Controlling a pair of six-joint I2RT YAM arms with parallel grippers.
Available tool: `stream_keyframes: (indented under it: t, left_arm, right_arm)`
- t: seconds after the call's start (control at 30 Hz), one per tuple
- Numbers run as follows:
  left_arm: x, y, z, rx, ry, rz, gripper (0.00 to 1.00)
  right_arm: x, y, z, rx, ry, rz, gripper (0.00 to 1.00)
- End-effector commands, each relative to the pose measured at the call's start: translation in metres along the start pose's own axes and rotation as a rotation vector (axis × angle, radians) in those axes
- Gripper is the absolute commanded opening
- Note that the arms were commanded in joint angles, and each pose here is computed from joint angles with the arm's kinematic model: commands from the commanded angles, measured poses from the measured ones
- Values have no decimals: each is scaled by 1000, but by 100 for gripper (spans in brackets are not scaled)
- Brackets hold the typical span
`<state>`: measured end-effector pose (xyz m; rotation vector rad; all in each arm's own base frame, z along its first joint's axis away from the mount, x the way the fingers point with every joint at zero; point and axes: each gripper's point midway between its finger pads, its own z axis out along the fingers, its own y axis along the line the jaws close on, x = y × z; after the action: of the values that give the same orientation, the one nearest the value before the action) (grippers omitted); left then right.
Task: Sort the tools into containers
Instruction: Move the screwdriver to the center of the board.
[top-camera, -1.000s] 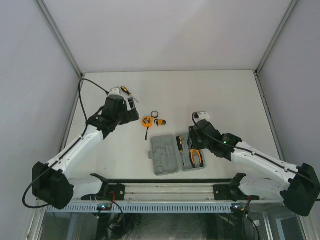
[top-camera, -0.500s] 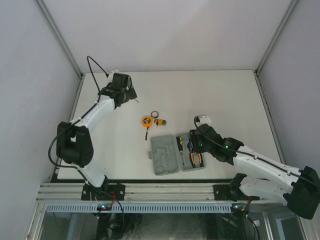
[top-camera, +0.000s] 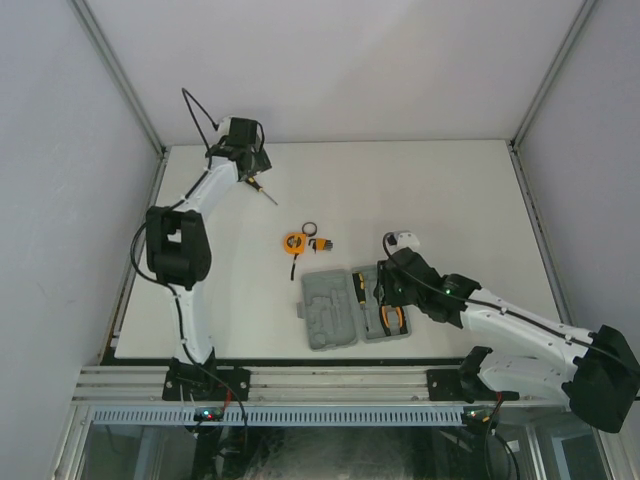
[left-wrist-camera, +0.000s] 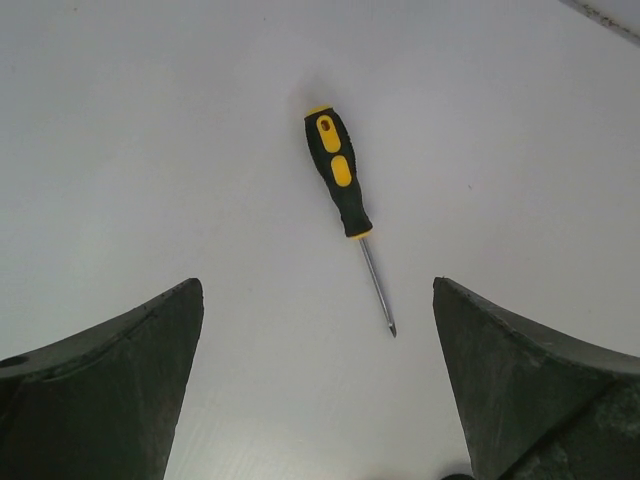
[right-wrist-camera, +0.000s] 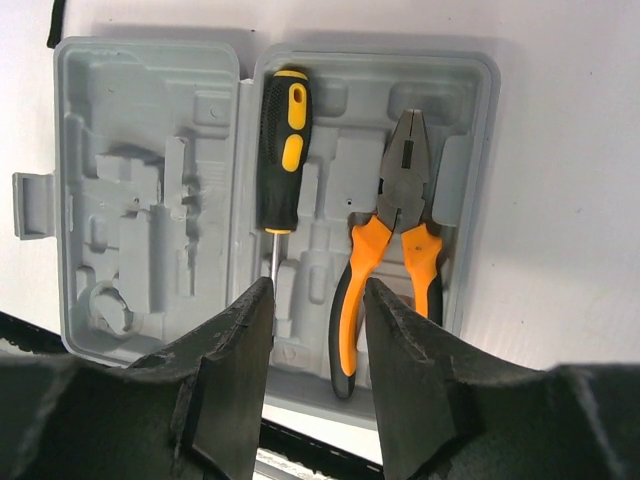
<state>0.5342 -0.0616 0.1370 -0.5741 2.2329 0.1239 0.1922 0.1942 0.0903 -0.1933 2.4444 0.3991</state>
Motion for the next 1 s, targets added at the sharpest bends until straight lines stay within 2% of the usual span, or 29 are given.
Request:
stream_keyframes:
  t: [0.0,0.6,0.73,0.97]
  left_arm:
    - [-14,3,14,-16,7,-12,99]
    - [13,-16,76,-39,131,27,90]
    - [20,-16,84,-48,143,35,86]
    - [21,-15,86,-59,165,56,73]
  right_arm:
    - [-10,1,6,0,-44,15,41]
    - [-3,-3,13,-17,-28,22,41]
    - [-1,-4,15,-19,-23,24,41]
    - [-1,-4,17,-15,-19,19,41]
